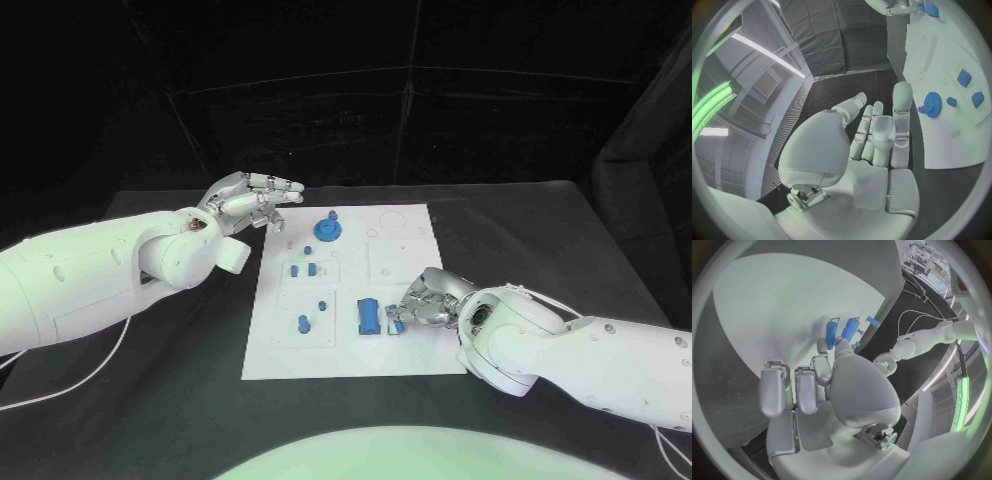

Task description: Assemble the parts on the task board

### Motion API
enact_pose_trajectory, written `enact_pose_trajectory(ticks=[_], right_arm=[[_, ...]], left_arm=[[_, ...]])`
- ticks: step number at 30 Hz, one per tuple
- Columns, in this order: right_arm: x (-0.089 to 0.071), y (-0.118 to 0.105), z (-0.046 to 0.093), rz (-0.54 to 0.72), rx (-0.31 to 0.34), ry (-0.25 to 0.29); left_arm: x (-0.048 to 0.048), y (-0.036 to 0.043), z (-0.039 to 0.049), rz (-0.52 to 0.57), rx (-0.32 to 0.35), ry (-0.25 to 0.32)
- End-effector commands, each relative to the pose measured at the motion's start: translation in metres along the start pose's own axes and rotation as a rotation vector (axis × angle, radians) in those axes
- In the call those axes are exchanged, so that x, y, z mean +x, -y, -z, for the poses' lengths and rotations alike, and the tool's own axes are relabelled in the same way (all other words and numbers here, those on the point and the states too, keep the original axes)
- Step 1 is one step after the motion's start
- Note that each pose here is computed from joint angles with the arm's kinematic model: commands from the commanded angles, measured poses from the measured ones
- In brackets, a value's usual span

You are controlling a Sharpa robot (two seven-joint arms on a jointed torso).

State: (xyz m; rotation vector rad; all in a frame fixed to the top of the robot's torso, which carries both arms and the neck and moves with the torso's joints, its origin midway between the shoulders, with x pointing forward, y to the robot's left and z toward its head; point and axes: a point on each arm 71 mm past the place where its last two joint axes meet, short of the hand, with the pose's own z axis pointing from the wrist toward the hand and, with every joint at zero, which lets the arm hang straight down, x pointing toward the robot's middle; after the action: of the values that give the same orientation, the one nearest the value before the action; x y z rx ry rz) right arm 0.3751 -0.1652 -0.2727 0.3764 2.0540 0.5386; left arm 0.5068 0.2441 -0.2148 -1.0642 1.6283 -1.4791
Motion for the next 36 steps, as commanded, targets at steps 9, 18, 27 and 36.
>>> enact_pose_trajectory(ticks=[9, 18, 27, 36], right_arm=[[0.0014, -0.0001, -0.0021, 0.046, 0.022, 0.000], [0.0032, -0.0021, -0.0028, 0.057, 0.018, -0.011], [0.0039, -0.0027, -0.0024, 0.062, 0.014, -0.018], [0.0039, -0.0040, -0.0019, 0.061, -0.002, -0.019]], left_arm=[[0.0017, 0.0014, -0.0003, 0.008, 0.005, -0.014], [0.0017, 0.0013, -0.0002, 0.008, 0.004, -0.014], [0.0016, 0.0012, -0.0002, 0.008, 0.002, -0.015], [0.0014, 0.0011, -0.0004, 0.008, 0.001, -0.016]])
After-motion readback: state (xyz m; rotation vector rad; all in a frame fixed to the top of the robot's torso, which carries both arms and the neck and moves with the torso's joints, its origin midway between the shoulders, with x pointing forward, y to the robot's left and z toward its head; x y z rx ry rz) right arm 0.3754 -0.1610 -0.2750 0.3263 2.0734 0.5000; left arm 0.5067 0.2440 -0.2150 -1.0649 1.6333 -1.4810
